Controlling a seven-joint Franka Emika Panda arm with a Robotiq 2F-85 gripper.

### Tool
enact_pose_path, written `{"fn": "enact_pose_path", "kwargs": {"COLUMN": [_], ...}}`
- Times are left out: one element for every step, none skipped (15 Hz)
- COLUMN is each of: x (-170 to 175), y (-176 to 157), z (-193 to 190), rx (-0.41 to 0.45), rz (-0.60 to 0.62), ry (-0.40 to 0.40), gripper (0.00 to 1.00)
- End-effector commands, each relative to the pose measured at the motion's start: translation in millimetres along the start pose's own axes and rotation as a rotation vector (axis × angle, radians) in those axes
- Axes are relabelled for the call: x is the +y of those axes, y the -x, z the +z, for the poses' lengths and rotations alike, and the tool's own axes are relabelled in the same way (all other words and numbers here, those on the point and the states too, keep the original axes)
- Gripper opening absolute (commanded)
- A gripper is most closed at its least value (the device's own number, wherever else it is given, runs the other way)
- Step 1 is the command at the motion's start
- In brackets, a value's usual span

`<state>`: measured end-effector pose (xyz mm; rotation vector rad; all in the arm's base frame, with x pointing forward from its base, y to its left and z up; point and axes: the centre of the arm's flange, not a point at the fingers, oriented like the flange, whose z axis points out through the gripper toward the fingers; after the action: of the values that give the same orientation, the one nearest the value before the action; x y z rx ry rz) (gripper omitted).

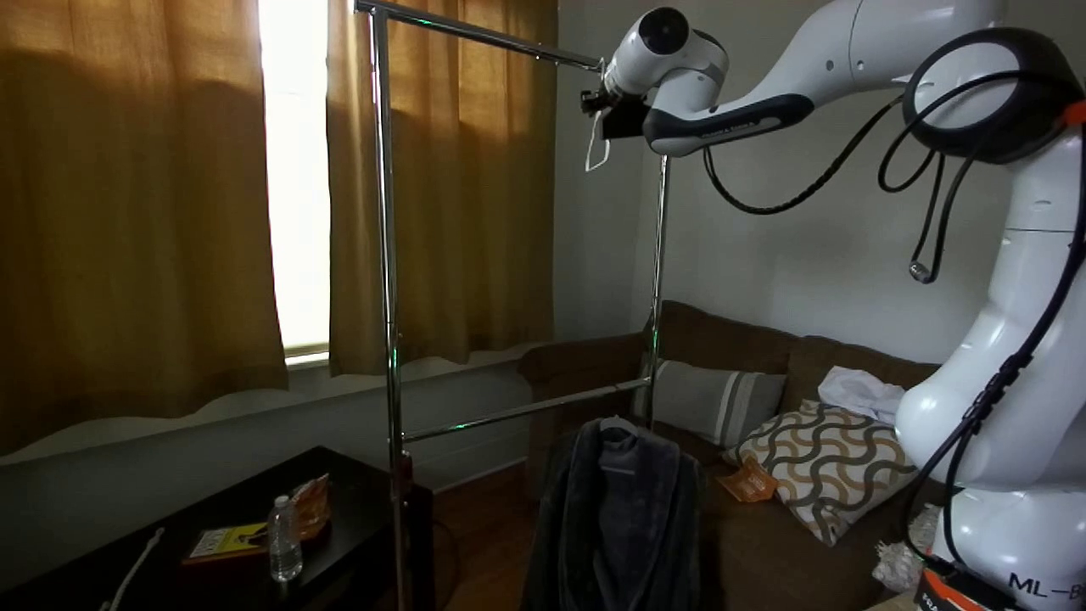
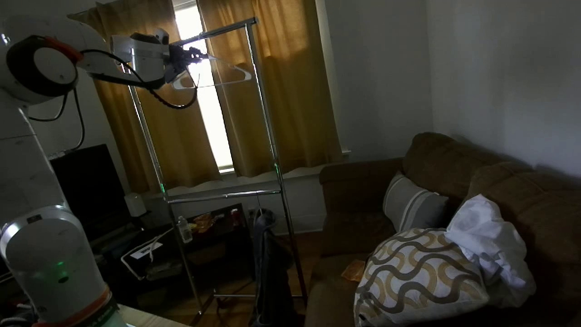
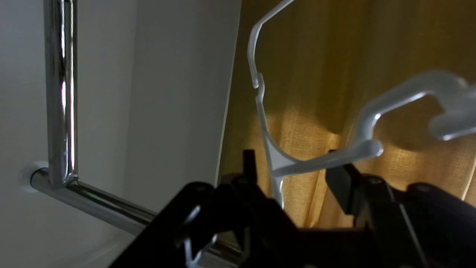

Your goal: Move the white hanger to the bottom rail.

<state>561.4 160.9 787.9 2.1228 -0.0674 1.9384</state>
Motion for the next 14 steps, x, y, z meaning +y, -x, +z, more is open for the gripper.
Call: {"fn": "enact_pose_path", "kwargs": {"x": [-6.3,-5.6,-4.5,-3.9,-3.2,-2.7,-2.1,-1.8,-1.3,-1.0,-1.2,-1.3,-1.4,-1.4], "y": [-1.9,-2.2,-2.4,-2.8,-2.9,-3.3,-3.3,-3.4,-3.6,-4.3,-5.9,-7.4,-9.0,-11.5], "z": [6.6,7.0,7.2,7.2,7.3,7.1,6.8,6.7,6.3,5.4,3.5,1.2,-2.0,-8.2], "rx": [0.012,0.013,0.013,0.014,0.014,0.014,0.015,0.014,0.016,0.022,0.03,0.037,0.046,0.052], "rz": [0.01,0.011,0.011,0.012,0.013,0.013,0.013,0.013,0.013,0.015,0.016,0.017,0.022,0.025], "ry": [0.015,0.015,0.017,0.017,0.018,0.019,0.019,0.02,0.02,0.02,0.019,0.019,0.018,0.021], "gripper": [0.19,0.12,0.06,0.0,0.0,0.0,0.02,0.02,0.02,0.02,0.02,0.02,0.02,0.02]}}
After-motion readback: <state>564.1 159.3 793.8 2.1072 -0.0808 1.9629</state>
